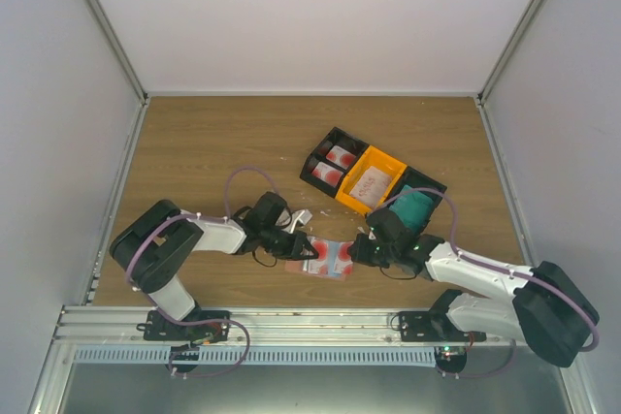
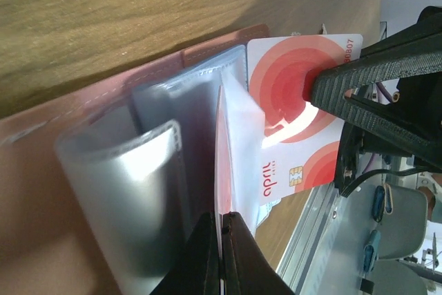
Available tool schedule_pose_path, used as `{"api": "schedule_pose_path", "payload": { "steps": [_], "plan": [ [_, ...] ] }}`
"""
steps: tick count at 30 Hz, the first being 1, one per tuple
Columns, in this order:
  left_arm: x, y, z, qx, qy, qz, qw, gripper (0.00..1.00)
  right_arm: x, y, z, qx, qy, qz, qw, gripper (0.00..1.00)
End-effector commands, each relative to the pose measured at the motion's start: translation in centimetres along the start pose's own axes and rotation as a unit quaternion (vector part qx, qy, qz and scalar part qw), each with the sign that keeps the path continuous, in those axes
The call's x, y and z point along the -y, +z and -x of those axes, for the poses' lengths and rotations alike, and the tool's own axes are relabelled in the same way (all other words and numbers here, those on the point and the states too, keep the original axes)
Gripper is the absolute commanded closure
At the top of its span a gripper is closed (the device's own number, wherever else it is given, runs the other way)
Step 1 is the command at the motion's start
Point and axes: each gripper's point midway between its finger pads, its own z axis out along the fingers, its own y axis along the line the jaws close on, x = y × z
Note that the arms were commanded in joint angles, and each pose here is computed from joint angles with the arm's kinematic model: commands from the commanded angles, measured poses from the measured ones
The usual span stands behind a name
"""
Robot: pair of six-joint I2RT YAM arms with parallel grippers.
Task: Put the credit cards into the card holder
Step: Insert the credit card into the card holder.
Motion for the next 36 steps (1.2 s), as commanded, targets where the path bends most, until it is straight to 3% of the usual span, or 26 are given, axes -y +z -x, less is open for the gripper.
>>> {"api": "schedule_pose_path", "payload": {
  "steps": [1, 11, 18, 36],
  "plan": [
    [-0.3, 1.0, -1.4, -0.018, -0.007, -0.004, 1.000, 1.00, 3.5, 0.7, -1.6, -0.023, 0.009, -0.057, 0.998, 1.00],
    [0.1, 2.0, -1.1, -0.022, -0.012, -0.014, 1.000, 1.00, 2.9, 0.3, -1.1, -0.011, 0.000, -0.047, 0.999, 0.99],
    [0.0, 2.3, -1.0, -0.014, -0.019, -0.004, 1.000, 1.00, 1.5, -2.5, 0.8, 0.019, -0.027, -0.056, 0.998, 0.99],
    [1.0, 3.3, -1.4, -0.017, -0.030, -0.014, 0.999, 1.00, 3.2, -0.5, -1.5, -0.049, -0.056, -0.081, 0.994, 1.00]
  ]
}}
